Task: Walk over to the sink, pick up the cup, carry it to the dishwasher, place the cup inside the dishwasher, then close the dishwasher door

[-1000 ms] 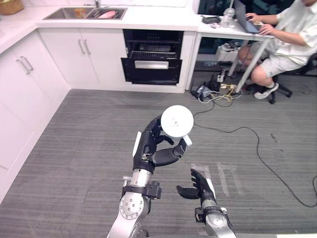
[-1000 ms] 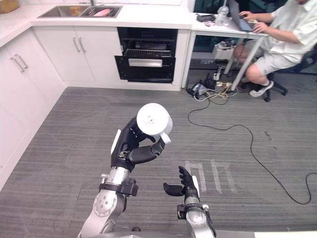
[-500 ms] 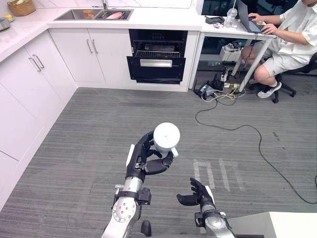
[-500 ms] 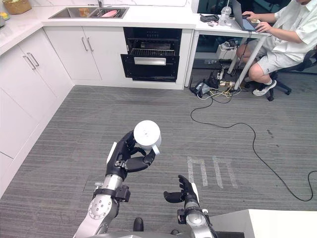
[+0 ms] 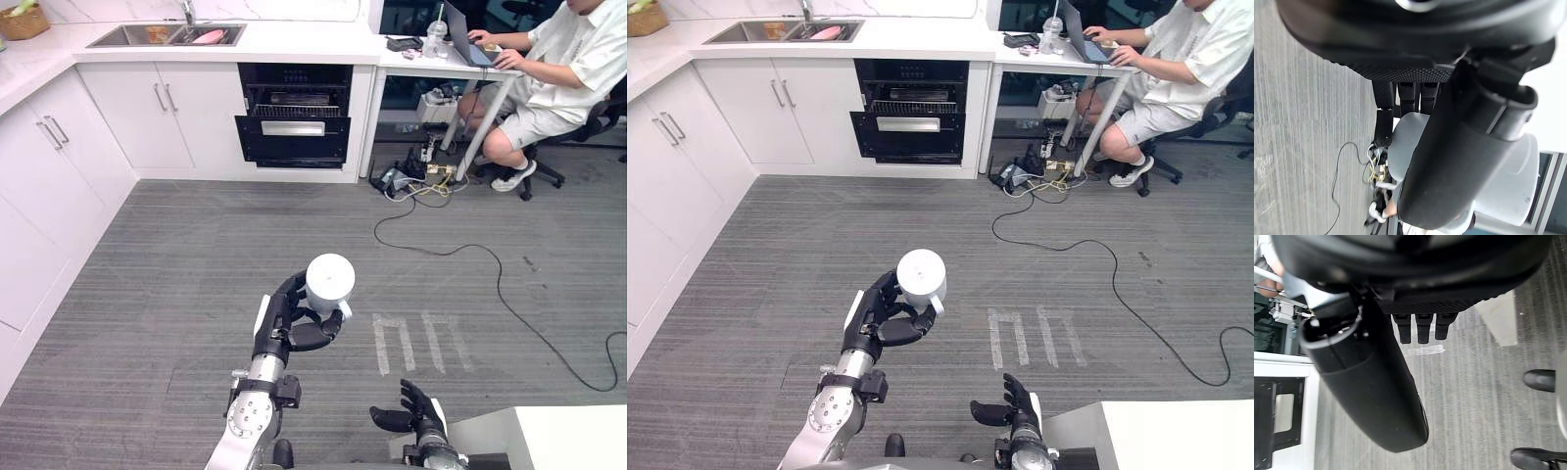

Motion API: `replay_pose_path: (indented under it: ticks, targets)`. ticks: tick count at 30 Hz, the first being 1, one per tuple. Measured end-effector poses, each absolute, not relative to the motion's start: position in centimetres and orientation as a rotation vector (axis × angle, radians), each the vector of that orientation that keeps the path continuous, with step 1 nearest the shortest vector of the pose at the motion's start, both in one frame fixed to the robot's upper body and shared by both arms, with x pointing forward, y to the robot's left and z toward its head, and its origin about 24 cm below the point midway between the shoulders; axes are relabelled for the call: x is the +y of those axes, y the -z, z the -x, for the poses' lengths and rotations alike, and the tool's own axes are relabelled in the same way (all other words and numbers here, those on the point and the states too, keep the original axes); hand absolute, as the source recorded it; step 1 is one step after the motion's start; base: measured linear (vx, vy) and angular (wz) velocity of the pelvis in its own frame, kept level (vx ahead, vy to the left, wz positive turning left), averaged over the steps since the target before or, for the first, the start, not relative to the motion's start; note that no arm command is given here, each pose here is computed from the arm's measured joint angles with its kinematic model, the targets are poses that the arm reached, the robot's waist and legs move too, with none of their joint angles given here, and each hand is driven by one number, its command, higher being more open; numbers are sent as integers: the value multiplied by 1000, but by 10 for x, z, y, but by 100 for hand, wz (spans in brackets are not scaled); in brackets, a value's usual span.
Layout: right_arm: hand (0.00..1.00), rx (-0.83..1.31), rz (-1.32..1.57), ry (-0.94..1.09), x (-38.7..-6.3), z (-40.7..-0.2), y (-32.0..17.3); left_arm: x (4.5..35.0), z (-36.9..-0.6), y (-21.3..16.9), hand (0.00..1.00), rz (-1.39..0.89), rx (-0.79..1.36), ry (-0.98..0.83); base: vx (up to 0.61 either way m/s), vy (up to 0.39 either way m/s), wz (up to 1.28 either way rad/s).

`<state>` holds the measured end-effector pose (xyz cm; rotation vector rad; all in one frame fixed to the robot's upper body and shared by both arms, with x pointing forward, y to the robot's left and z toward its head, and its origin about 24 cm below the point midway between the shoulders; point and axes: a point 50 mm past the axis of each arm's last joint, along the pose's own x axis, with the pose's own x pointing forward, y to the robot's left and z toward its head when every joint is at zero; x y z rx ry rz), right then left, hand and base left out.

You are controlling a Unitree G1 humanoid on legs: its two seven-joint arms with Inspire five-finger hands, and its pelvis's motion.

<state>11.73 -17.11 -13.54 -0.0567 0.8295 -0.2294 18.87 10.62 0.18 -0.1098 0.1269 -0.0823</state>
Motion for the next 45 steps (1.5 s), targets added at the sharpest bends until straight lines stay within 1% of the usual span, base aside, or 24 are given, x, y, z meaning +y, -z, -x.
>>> replay_pose_path:
  ticks: [10,14,18,22,29,35,39,40,45]
  targets:
    - [90,652,51,244,-172,-151,111,109,-192,-9,30,138,97,40,-5,-3,52]
    - [90,545,47,249,-171,-172,93,111,-195,-18,30,149,57,21,101,46,13]
    - [90,487,39,244,-166,-189,83,110,-195,-23,30,156,34,22,127,139,11]
    - [90,482,62,243,-170,-190,82,102,-195,-25,30,191,33,29,199,203,35]
    - [90,497,75,174,-153,-187,85,102,-195,-26,30,163,26,43,325,120,75]
    - [90,455,86,169,-155,-192,77,86,-198,-27,30,164,20,115,465,-37,72]
    - [90,402,73,157,-150,-190,65,84,-197,-23,30,171,40,118,528,-121,-1]
    - [90,356,65,144,-146,-188,55,84,-194,-23,30,188,40,106,428,-78,-31]
    - [90,260,37,142,-141,-196,37,87,-186,-23,30,217,44,85,356,36,-62]
